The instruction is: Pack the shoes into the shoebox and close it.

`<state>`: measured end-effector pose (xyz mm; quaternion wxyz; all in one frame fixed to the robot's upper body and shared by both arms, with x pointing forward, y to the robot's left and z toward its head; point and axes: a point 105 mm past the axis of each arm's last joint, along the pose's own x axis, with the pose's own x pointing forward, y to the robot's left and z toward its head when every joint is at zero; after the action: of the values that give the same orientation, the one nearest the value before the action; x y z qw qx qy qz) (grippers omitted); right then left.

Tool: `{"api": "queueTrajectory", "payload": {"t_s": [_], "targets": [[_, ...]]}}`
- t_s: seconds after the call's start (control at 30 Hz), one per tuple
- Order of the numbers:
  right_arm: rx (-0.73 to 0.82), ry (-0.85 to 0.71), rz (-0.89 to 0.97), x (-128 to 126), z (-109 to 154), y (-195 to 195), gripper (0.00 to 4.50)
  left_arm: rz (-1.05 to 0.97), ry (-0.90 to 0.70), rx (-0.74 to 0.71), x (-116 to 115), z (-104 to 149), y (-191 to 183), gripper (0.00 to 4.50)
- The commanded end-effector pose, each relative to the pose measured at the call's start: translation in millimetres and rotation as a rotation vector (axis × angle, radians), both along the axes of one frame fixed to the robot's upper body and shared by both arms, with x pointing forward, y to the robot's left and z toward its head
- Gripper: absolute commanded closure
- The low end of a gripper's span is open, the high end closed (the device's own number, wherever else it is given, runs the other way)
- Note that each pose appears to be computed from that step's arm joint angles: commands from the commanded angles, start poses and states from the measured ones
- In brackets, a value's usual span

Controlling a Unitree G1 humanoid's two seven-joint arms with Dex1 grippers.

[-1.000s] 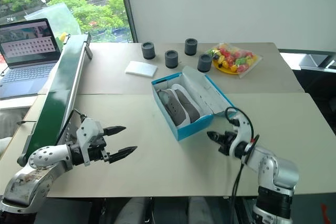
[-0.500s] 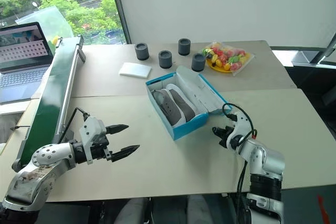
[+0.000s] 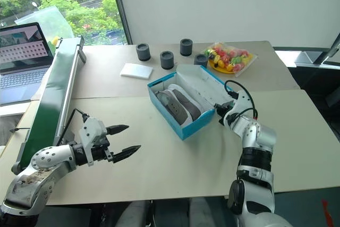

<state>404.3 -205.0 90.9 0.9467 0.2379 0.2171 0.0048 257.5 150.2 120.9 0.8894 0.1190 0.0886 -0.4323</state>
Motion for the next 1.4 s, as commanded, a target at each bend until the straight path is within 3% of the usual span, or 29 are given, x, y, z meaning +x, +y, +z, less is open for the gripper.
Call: {"api": "queueTrajectory", "payload": {"t_s": [0.03,0.37,0.47,0.63,0.9,1.13,1.4], "targets": [[0.089,-0.103,-0.023,10,17,8,4.44,-0.005,-0.045,0.001,-1,12,-1,0.0],[0.173,-0.457,0.078,16,65,27,4.44,-0.002,-0.039,0.004,-2,10,-4,0.0],[0.162,-0.645,0.18,10,96,37,4.44,0.001,-0.036,0.01,-2,9,-4,0.0],[0.178,-0.797,0.363,-5,122,61,4.44,0.007,-0.033,0.012,-2,9,-3,0.0],[0.144,-0.815,0.549,-16,129,88,4.44,0.023,-0.029,0.018,-1,9,-1,0.0],[-0.069,-0.74,0.758,-27,110,125,4.44,0.035,-0.03,0.019,-2,10,0,0.0],[-0.098,-0.771,0.84,-20,130,185,4.44,0.049,-0.021,0.017,-3,7,0,0.0]]}}
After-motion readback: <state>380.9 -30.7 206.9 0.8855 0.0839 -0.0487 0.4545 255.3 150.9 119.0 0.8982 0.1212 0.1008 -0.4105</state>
